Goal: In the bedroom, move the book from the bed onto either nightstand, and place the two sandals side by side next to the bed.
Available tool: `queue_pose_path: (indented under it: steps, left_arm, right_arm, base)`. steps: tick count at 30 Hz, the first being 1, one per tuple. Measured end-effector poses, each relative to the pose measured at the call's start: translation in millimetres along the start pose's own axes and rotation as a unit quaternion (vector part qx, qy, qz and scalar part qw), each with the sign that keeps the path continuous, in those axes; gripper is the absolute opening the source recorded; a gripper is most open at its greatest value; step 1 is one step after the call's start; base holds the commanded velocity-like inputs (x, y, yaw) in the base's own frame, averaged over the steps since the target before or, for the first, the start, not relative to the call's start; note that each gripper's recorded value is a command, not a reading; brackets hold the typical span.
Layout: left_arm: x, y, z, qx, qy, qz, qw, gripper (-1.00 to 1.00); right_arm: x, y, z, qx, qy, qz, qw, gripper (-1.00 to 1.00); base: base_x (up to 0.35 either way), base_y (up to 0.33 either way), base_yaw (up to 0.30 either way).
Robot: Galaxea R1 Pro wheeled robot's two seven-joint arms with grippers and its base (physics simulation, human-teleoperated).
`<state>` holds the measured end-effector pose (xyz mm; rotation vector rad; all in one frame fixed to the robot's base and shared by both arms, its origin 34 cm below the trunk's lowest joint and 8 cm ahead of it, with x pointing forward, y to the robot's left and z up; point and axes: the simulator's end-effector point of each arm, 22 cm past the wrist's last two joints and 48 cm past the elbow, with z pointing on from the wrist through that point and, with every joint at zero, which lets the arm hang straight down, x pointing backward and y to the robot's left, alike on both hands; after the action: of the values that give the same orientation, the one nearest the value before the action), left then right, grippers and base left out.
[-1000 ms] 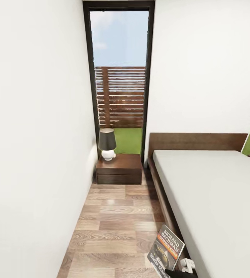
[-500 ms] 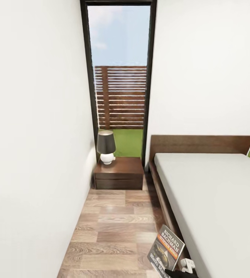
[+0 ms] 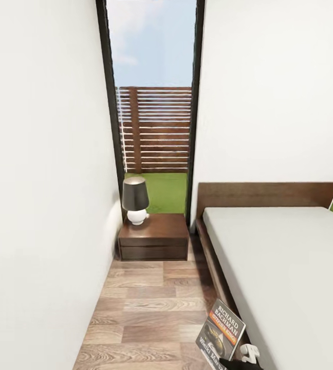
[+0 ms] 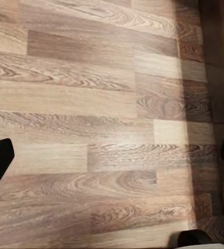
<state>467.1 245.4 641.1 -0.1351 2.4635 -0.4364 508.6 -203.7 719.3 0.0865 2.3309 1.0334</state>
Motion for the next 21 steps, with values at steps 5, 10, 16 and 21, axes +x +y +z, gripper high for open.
queue_pose_path:
  steps: [5,10,16,21]
  left_arm:
    - [0.2,0.0,0.0,0.000,0.000,0.000,1.0000,1.00]
    - [0.1,0.1,-0.1,0.000,0.000,0.000,1.0000,1.00]
    - [0.1,0.0,0.0,0.000,0.000,0.000,1.0000,1.00]
    - [0.1,0.1,-0.1,0.000,0.000,0.000,1.0000,1.00]
  right_arm:
    - [-0.1,-0.3,0.0,0.001,0.000,0.000,1.0000,-1.00]
    - [0.0,-0.1,0.2,0.001,0.000,0.000,1.0000,-1.00]
    - [0.1,-0.1,0.2,0.001,0.000,0.000,1.0000,-1.00]
    - [0.0,-0.1,0.2,0.001,0.000,0.000,1.0000,-1.00]
  base:
    - [0.330,0.000,-0.012]
    - [0.330,0.000,-0.001]
    - [0.330,0.000,0.000]
    - [0.330,0.000,0.000]
